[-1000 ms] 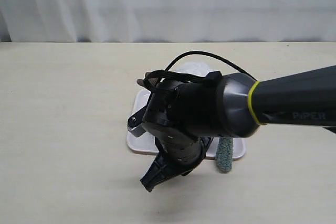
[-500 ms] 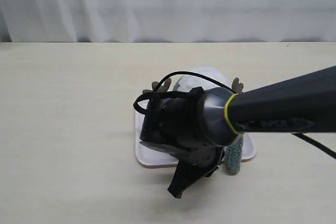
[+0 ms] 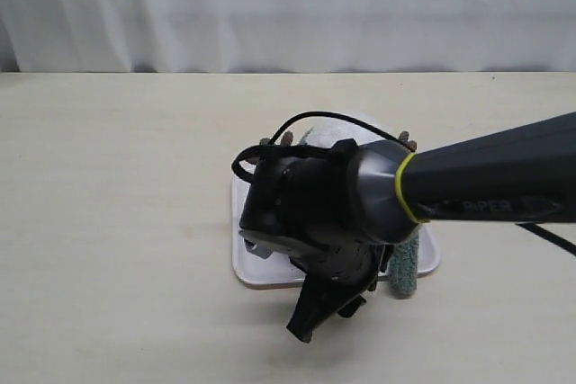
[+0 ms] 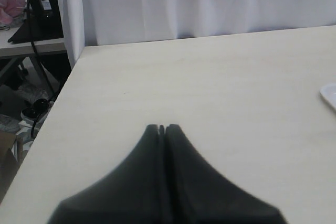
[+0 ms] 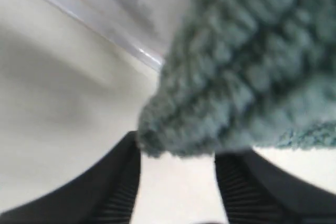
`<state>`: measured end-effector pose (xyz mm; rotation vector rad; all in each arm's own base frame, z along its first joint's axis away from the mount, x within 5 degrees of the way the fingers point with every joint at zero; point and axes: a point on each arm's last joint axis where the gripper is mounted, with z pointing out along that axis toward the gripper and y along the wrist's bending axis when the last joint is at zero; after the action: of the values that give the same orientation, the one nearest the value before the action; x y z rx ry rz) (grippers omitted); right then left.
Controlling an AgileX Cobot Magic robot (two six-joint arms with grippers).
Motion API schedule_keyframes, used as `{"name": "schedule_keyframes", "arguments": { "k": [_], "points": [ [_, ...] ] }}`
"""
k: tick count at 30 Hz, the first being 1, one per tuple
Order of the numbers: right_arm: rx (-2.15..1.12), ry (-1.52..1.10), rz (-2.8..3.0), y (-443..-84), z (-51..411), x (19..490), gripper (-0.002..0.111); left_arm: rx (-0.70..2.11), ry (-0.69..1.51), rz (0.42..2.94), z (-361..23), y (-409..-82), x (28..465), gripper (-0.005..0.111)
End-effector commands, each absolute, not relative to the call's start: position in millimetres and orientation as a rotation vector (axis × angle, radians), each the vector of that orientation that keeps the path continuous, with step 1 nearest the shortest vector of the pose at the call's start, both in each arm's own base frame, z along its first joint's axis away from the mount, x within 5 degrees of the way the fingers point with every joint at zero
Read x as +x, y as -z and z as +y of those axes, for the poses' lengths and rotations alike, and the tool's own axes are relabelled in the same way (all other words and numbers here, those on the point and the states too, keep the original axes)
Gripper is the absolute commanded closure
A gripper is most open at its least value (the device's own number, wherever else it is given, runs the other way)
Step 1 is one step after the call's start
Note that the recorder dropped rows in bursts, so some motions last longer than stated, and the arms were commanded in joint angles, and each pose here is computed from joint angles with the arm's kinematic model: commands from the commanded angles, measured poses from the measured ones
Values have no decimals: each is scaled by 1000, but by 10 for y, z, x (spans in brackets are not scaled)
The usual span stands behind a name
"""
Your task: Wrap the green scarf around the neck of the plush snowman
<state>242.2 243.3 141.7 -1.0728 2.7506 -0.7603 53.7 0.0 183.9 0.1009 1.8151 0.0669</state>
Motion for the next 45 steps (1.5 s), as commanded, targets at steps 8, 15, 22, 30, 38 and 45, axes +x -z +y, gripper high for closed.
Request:
{"name": "schedule_keyframes", "arguments": {
  "k": [8,15,22,30,38,45],
  "points": [
    [-1149,321,2841,-2193,2552,2227,53,99,-71,1804,2,-1841,540,107],
    [-1029,131,2687,-2818,2595,2261,74,99,-71,1804,2,-1841,540,107],
    [-674,132,2453,-3183,2622,2607,104,99,-71,1804,2,-1841,540,107],
    [-363,179,2621,-2956,2369,3365,104,99,-71,1804,2,-1841,540,107],
    [-473,190,2759,-2536,2535,3498,104,99,-71,1804,2,-1841,540,107],
    [-490,226,2794,-2326,2572,3546,104,99,-71,1804,2,-1841,540,107]
  ]
}}
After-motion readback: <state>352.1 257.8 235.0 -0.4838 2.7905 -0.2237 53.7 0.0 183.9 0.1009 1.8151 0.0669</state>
